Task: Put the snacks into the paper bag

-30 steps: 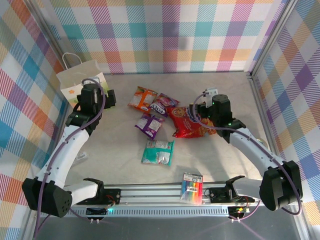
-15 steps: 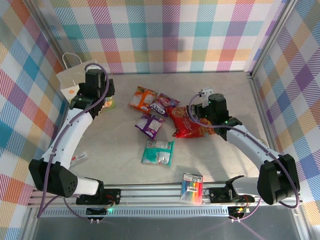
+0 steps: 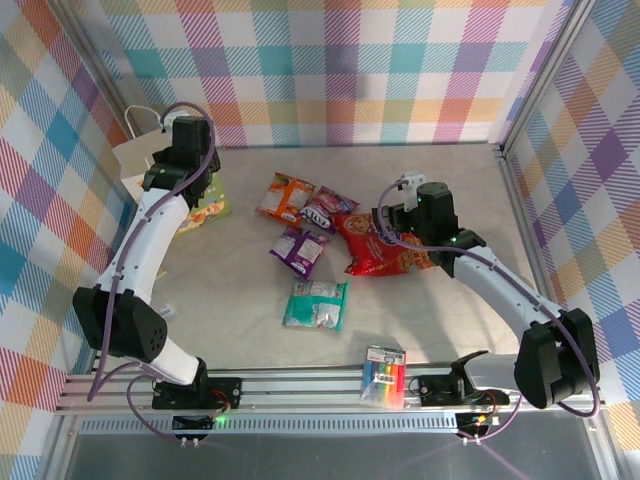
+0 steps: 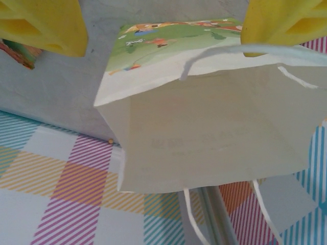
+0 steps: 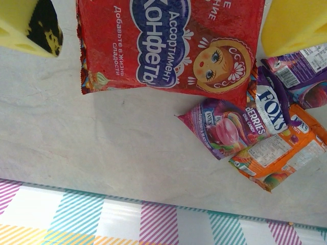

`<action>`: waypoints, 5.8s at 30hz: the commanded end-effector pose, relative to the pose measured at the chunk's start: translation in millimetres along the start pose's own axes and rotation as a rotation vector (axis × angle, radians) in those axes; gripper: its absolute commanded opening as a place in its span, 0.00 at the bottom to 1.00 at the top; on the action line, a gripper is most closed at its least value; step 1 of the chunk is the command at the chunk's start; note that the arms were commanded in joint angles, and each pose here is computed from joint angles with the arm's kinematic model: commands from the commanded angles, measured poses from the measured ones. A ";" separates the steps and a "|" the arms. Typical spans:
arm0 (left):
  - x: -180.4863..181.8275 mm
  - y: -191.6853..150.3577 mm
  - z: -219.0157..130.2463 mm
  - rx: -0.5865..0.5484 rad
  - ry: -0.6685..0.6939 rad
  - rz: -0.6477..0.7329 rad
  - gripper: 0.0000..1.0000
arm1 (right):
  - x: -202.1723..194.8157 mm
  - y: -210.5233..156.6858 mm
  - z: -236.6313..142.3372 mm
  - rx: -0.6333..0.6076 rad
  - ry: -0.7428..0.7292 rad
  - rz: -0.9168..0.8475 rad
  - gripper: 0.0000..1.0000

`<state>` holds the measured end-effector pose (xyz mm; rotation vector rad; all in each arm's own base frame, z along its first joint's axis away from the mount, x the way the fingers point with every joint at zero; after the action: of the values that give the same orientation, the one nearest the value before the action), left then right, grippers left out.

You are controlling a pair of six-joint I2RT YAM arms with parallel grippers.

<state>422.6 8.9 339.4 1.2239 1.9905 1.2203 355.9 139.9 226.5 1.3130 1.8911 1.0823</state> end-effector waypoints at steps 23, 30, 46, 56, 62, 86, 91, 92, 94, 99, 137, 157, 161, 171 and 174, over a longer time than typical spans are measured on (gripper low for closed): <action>0.5 22.8 41.8 -0.055 0.044 -0.071 0.24 | 2.2 8.4 -19.4 -0.004 0.010 -0.013 1.00; -3.2 22.0 37.1 -0.041 -0.003 -0.060 0.03 | 0.5 3.7 -21.7 -0.004 0.000 -0.017 1.00; -20.5 -0.6 1.4 0.075 -0.204 0.051 0.00 | -0.5 -0.6 -31.0 -0.001 -0.004 -0.009 1.00; -16.4 -24.1 -27.1 0.131 -0.266 0.074 0.00 | -0.8 -1.3 -36.8 0.000 -0.002 0.017 1.00; -17.7 -40.1 -47.4 0.171 -0.327 0.075 0.00 | 0.4 -7.5 -38.9 0.023 0.002 0.035 1.00; -23.9 -84.4 -99.1 0.256 -0.419 0.109 0.00 | 2.8 -18.9 -47.1 0.037 0.018 0.077 1.00; -32.3 -86.0 -113.7 0.238 -0.469 0.087 0.00 | 3.5 -20.1 -46.1 0.040 0.021 0.075 1.00; -33.8 -84.4 -116.2 0.237 -0.481 0.081 0.00 | 3.8 -19.8 -45.6 0.040 0.022 0.076 1.00; -38.3 -83.0 -120.2 0.247 -0.507 0.076 0.01 | 4.1 -19.9 -44.4 0.041 0.024 0.077 1.00; -37.9 -86.8 -117.8 0.279 -0.468 0.085 0.11 | 4.7 -22.2 -41.9 0.049 0.027 0.079 1.00; 38.4 -91.4 -218.6 0.474 -0.547 0.222 0.63 | 11.8 -18.7 -36.6 0.061 0.068 0.055 1.00; 86.7 -15.2 -183.4 0.239 -0.261 0.066 0.86 | 17.6 -17.2 -27.4 0.086 0.101 0.041 0.99; 84.3 -7.4 -162.9 0.249 -0.255 -0.003 0.85 | 18.0 -17.3 -26.9 0.089 0.102 0.037 0.99; 61.8 0.4 -103.8 0.321 -0.227 -0.007 0.85 | 18.8 -17.0 -23.1 0.112 0.101 0.034 0.99; 59.2 -0.5 -89.7 0.330 -0.200 0.027 0.85 | 18.3 -15.8 -23.8 0.117 0.098 0.031 0.99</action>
<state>318.0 16.5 377.0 1.4812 2.0951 0.7176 321.2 142.3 210.6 1.4144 2.0340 1.0580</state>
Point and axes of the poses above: each hand's point on the last joint's axis, 136 mm out from that joint toward the fingers, its own z axis out along the fingers, its own x axis along the line the jaws close on, y = z × x, the point moved 3 cm from there along -z, back along the fingers, and after that the axes turned 2 degrees about -z, right-handed, at the moved point
